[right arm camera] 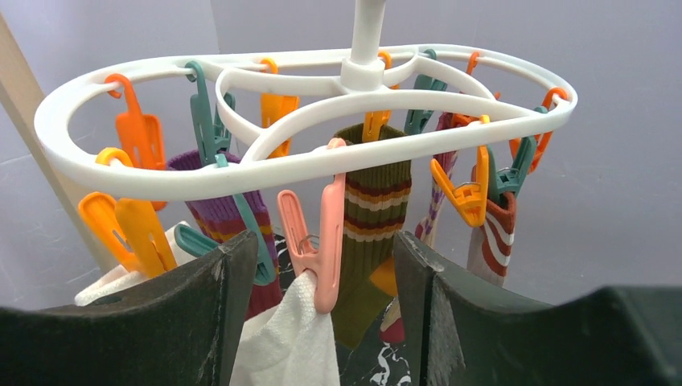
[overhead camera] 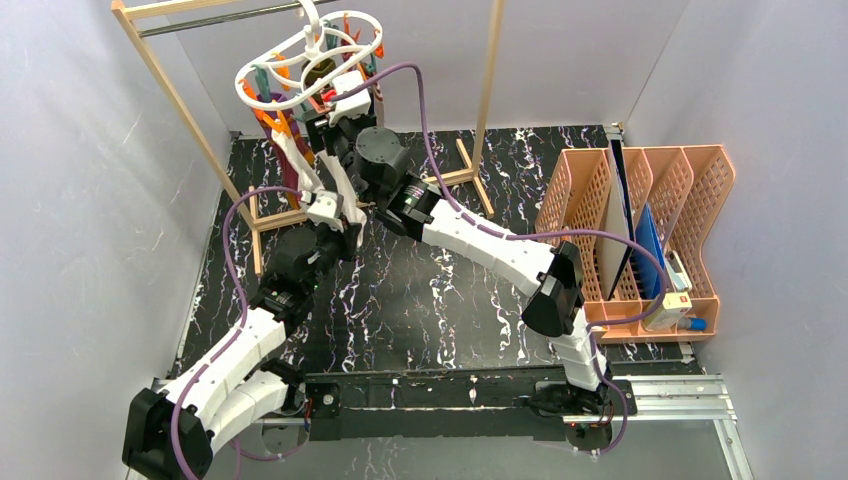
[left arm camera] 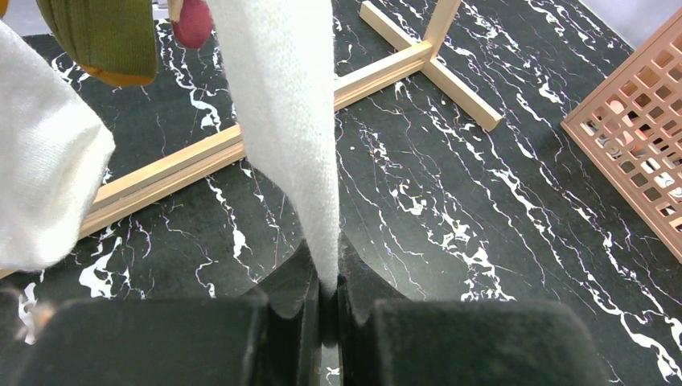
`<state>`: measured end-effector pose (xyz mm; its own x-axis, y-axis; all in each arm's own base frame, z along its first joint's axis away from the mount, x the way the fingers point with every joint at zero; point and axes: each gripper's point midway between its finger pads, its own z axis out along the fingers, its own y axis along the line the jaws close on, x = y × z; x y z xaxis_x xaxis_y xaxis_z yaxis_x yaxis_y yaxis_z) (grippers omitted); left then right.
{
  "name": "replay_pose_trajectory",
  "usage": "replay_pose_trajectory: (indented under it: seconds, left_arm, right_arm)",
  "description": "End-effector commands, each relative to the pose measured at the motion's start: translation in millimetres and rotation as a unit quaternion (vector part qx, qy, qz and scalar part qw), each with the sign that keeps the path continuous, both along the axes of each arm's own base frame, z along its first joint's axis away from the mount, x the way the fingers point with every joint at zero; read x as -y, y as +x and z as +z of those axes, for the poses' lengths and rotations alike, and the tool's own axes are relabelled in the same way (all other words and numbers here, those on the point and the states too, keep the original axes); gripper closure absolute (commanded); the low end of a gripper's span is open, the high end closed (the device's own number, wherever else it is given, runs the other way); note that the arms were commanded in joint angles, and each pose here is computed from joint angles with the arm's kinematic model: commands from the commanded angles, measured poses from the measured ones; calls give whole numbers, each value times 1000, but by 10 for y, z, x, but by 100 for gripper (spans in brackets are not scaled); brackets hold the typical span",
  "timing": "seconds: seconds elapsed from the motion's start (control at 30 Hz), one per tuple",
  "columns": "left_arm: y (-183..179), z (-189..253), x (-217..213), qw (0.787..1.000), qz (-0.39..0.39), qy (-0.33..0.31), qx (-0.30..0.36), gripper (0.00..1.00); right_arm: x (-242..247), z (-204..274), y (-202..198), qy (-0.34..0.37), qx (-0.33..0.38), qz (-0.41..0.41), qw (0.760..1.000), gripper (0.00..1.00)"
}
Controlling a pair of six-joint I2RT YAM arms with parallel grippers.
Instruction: Remove the socks clipped to the hanger
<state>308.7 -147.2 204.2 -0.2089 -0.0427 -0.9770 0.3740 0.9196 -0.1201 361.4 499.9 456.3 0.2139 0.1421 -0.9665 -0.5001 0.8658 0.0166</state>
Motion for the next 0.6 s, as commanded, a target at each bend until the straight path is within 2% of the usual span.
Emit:
replay_pose_trajectory:
  seconds: [0.0, 0.57]
  left_arm:
    - [-51, -43, 25, 1000, -9, 12, -13, 100]
    - [-61, -55, 57, 1000, -15, 15, -15, 100]
  right_arm:
    - [83, 327, -4, 44, 32, -19, 998, 30]
    - [-31, 265, 125, 39, 57, -44, 997, 31]
